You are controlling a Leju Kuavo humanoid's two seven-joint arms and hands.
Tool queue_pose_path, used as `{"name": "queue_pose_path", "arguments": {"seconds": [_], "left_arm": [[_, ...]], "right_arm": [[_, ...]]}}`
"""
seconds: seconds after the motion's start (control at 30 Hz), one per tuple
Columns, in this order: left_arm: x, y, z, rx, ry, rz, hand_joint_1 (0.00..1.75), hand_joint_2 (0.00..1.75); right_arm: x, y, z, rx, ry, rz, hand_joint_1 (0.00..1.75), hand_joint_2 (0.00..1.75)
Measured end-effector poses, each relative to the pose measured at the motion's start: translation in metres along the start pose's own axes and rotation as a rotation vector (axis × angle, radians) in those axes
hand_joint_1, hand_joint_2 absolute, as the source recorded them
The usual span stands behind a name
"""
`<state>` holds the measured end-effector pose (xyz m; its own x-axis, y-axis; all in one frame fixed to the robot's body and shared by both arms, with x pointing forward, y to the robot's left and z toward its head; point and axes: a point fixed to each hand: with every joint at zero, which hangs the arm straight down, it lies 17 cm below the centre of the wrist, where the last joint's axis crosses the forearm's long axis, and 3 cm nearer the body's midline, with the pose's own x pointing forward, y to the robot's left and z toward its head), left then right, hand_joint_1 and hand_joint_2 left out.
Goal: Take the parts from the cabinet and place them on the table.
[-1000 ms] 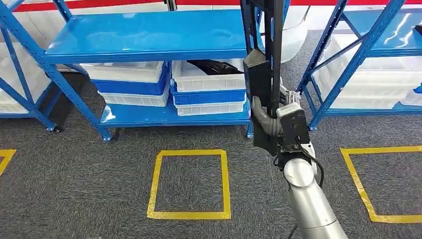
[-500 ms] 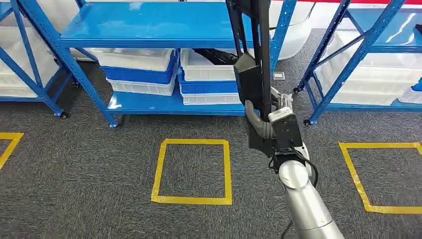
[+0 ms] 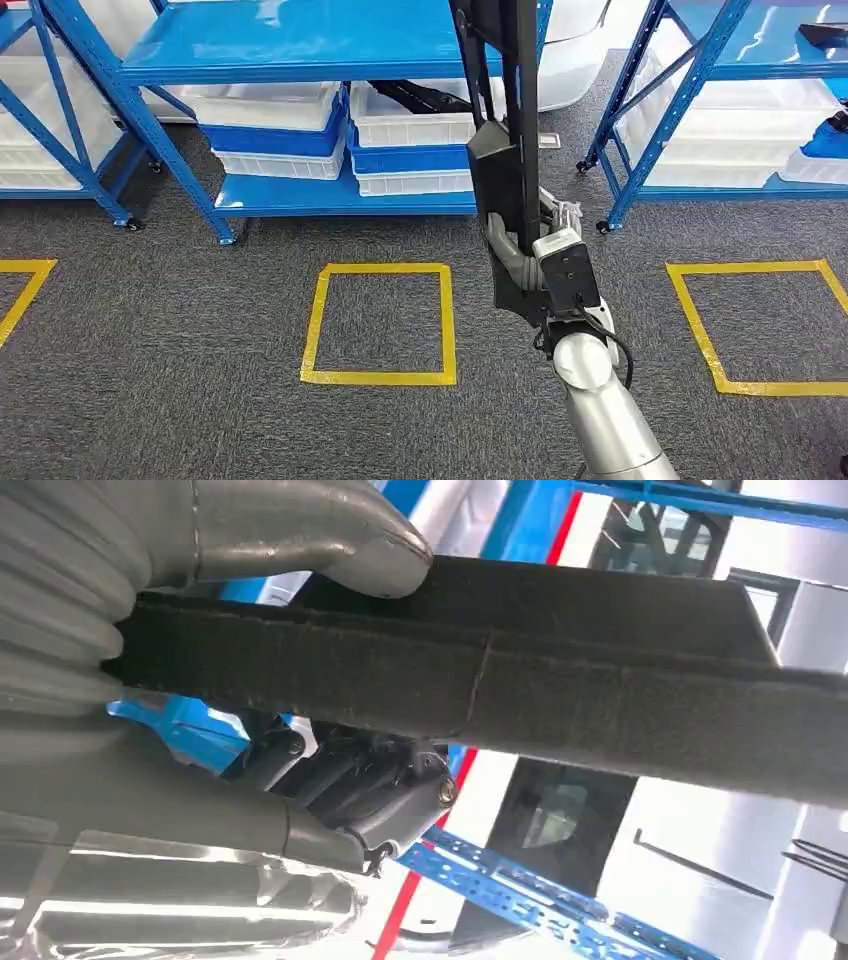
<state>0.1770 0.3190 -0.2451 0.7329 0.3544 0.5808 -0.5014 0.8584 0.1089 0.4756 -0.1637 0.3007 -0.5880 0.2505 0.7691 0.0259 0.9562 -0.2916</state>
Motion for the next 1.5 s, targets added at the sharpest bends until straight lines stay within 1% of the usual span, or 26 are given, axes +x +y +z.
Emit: {"name": "queue_pose_path", "arguments": {"seconds": [0.27, 0.33, 0.43, 0.63, 0.77, 1.0, 1.23, 1.5], "left_arm": [[-0.001, -0.002, 0.0, -0.005, 0.004, -0.007, 0.0, 0.0], [0.009, -0.01, -0.001, -0.021, -0.01, -0.012, 0.0, 0.0], [0.008, -0.011, -0.001, -0.024, -0.01, 0.0, 0.0, 0.0], [0.005, -0.009, 0.0, -0.022, -0.008, 0.004, 0.0, 0.0], [0.003, -0.005, 0.001, -0.006, -0.01, 0.023, 0.0, 0.0], [-0.005, 0.005, 0.003, 0.019, -0.005, 0.045, 0.0, 0.0], [-0.009, 0.008, 0.004, 0.024, 0.002, 0.036, 0.0, 0.0], [-0.012, 0.007, 0.004, 0.024, 0.007, 0.028, 0.0, 0.0]], "right_arm": [[-0.003, -0.001, 0.006, -0.004, 0.009, 0.003, 1.75, 1.75], [0.004, -0.012, 0.007, -0.033, -0.01, 0.014, 1.75, 1.75], [-0.002, -0.011, 0.018, -0.032, 0.006, 0.013, 1.75, 1.75], [-0.009, -0.01, 0.027, -0.022, 0.027, 0.015, 1.75, 1.75], [-0.002, -0.002, 0.02, 0.003, 0.008, 0.003, 1.75, 1.75], [0.009, 0.006, 0.008, 0.01, -0.015, -0.02, 1.75, 1.75], [0.007, 0.009, 0.007, 0.013, -0.01, -0.015, 1.75, 1.75], [0.006, 0.011, 0.006, 0.029, -0.012, 0.051, 1.75, 1.75]]}}
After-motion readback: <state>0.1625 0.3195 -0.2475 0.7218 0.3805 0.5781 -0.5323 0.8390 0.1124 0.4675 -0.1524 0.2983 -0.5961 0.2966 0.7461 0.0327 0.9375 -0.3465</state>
